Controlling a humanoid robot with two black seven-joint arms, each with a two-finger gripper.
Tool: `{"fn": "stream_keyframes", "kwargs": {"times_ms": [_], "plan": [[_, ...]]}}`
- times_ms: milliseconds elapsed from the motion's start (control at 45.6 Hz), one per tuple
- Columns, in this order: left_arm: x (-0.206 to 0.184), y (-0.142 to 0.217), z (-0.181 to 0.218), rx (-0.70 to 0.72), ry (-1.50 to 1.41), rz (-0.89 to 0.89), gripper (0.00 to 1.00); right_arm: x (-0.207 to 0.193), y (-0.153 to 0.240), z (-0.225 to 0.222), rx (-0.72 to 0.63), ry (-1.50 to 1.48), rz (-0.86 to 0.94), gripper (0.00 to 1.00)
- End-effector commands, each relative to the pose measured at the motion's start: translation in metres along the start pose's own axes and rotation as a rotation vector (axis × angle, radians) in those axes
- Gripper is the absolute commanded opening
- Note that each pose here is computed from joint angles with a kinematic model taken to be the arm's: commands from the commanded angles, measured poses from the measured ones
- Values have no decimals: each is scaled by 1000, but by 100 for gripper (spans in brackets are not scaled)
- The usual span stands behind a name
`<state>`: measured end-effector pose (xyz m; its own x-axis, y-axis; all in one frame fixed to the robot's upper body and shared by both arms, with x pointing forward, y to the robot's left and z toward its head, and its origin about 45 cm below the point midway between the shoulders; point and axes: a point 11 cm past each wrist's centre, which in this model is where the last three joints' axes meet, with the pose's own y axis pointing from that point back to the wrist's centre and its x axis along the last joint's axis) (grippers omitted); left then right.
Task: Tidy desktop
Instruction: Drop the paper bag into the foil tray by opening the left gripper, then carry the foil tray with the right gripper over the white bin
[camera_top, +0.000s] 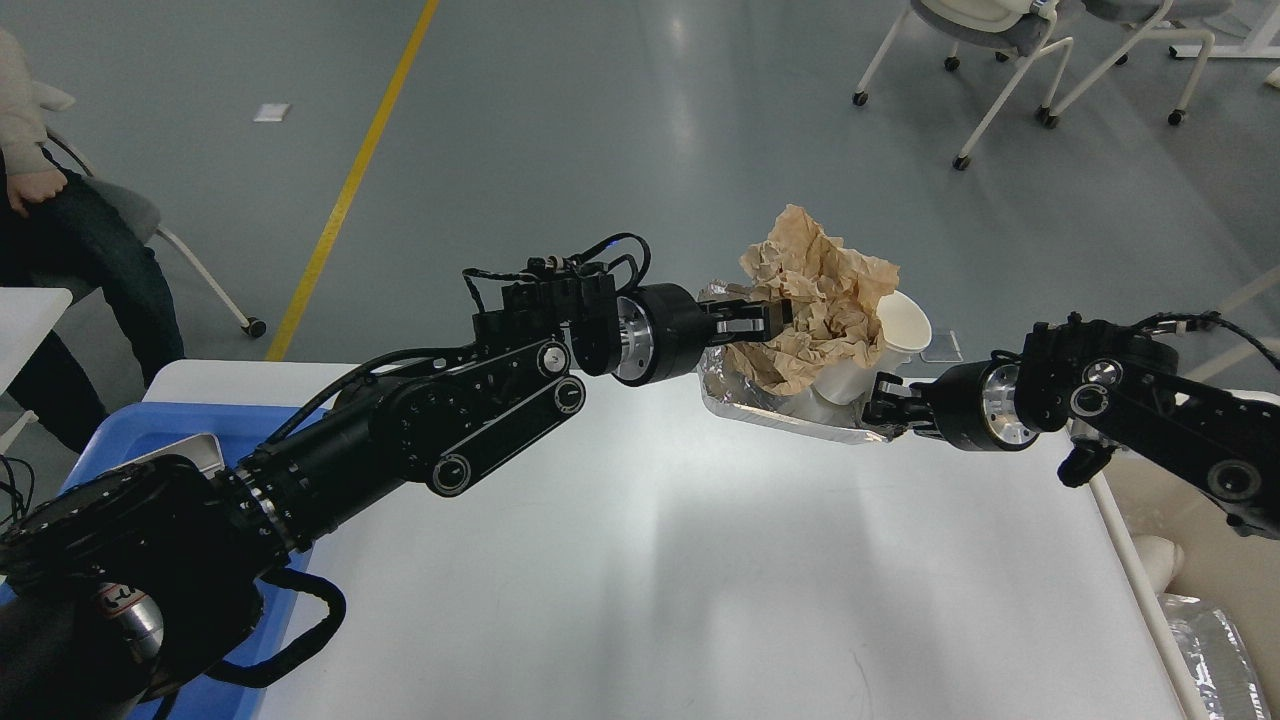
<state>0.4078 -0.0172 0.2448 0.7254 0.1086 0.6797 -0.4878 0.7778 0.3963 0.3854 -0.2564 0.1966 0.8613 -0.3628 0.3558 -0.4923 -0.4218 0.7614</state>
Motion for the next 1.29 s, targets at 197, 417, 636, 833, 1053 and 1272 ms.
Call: {"fn": "stream_keyframes", "kwargs": {"times_ms": [197, 417, 636, 833, 1053, 1272], "plan": [[10, 4, 11, -58, 97, 24, 97, 0, 1, 8, -7, -27, 9, 0], [62, 41, 7, -182, 367, 170, 97, 8, 12, 35, -44, -86, 62, 0], [100, 111, -73, -257, 807, 426, 97, 19, 42, 86, -117, -191, 163, 0], [92, 167, -142, -283, 1094, 628, 97, 25, 74, 129, -172, -342, 242, 0], [60, 226, -197, -329, 1319, 813, 97, 29, 117, 189, -284, -517, 371, 0], [11, 254, -227, -360, 1523, 911, 97, 28, 160, 263, -380, -747, 489, 0]]}}
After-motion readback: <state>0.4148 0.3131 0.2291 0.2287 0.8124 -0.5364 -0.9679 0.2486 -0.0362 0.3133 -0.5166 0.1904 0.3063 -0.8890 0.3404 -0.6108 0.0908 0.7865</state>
